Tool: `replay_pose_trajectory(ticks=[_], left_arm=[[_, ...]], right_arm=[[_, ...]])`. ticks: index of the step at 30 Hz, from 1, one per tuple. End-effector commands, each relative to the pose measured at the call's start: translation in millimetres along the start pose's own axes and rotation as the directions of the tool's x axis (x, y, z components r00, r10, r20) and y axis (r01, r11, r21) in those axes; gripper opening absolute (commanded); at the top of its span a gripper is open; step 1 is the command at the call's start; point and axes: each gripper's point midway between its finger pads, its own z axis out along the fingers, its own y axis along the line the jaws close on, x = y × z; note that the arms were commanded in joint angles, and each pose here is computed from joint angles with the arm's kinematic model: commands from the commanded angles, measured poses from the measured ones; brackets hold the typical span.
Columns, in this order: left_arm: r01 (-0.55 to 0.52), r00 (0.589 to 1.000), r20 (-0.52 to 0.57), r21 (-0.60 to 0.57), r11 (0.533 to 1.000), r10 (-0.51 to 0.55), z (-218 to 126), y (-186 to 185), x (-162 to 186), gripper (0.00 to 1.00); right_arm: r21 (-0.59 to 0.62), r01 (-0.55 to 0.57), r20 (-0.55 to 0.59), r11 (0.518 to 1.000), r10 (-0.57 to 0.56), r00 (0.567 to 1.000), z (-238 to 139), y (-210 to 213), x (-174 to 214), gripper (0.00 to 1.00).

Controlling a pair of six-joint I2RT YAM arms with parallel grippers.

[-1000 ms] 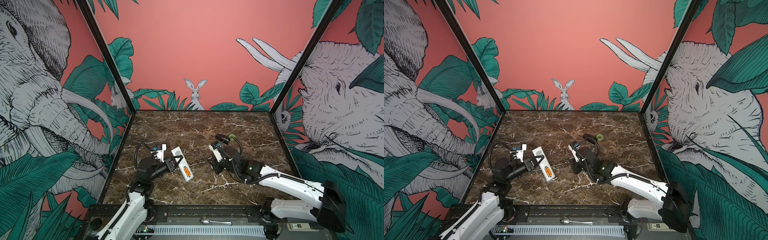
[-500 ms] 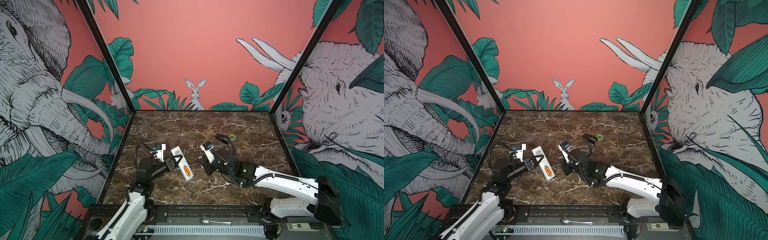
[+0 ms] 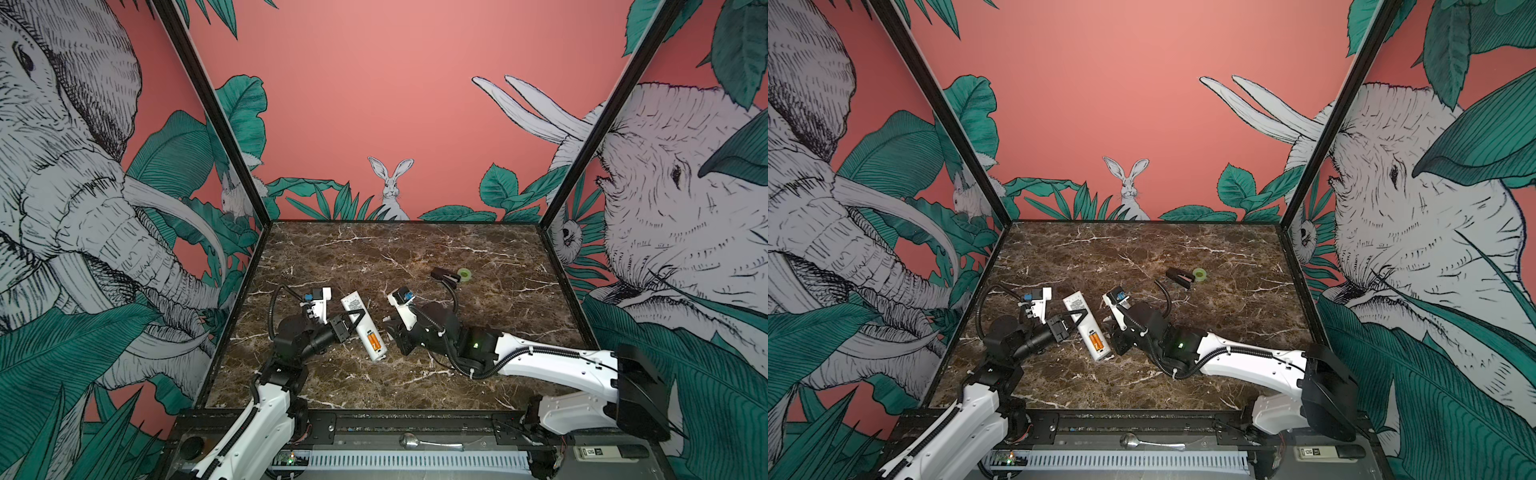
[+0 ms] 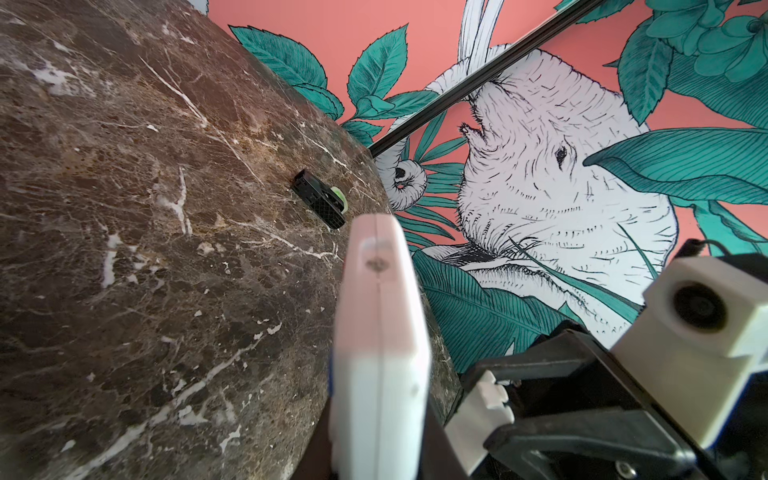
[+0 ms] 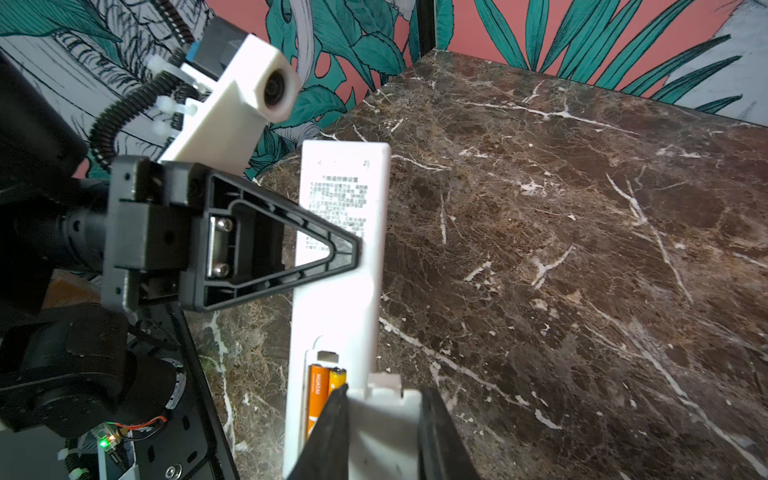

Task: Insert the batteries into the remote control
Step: 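Lift the cover with the right gripper and carry it toward the remote, then align the cover over the remote's battery compartment with the right gripper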

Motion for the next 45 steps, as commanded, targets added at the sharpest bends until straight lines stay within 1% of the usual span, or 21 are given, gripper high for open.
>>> replay_pose_trajectory(ticks=[1, 16, 22, 30, 45], left_arm=[[-0.014, 1.000, 0.022, 0.028, 1.000, 0.013, -0.6, -6.2, -3.4, 0.00], [-0.004, 1.000, 0.025, 0.019, 1.000, 0.004, -1.1, -2.9, -1.9, 0.00], [-0.002, 1.000, 0.028, 0.018, 1.000, 0.002, -1.1, -3.0, -2.7, 0.00], [0.000, 1.000, 0.028, 0.015, 1.000, 0.000, -1.1, -1.8, -2.1, 0.00], [0.004, 1.000, 0.031, 0.011, 1.000, -0.004, -1.5, -0.2, -1.7, 0.00]], right_arm=[[-0.046, -0.024, 0.062, 0.999, 0.027, 0.998, 4.1, 13.8, -17.9, 0.10], [-0.075, -0.039, 0.053, 0.996, 0.043, 0.998, 14.3, 30.0, -11.3, 0.09], [-0.064, -0.048, 0.040, 0.997, 0.051, 0.998, 17.6, 30.8, -8.0, 0.09], [-0.044, -0.104, 0.024, 0.994, 0.105, 0.994, 22.9, 28.1, -0.8, 0.07], [-0.033, -0.117, 0.004, 0.993, 0.117, 0.993, 25.9, 27.9, 7.8, 0.07]])
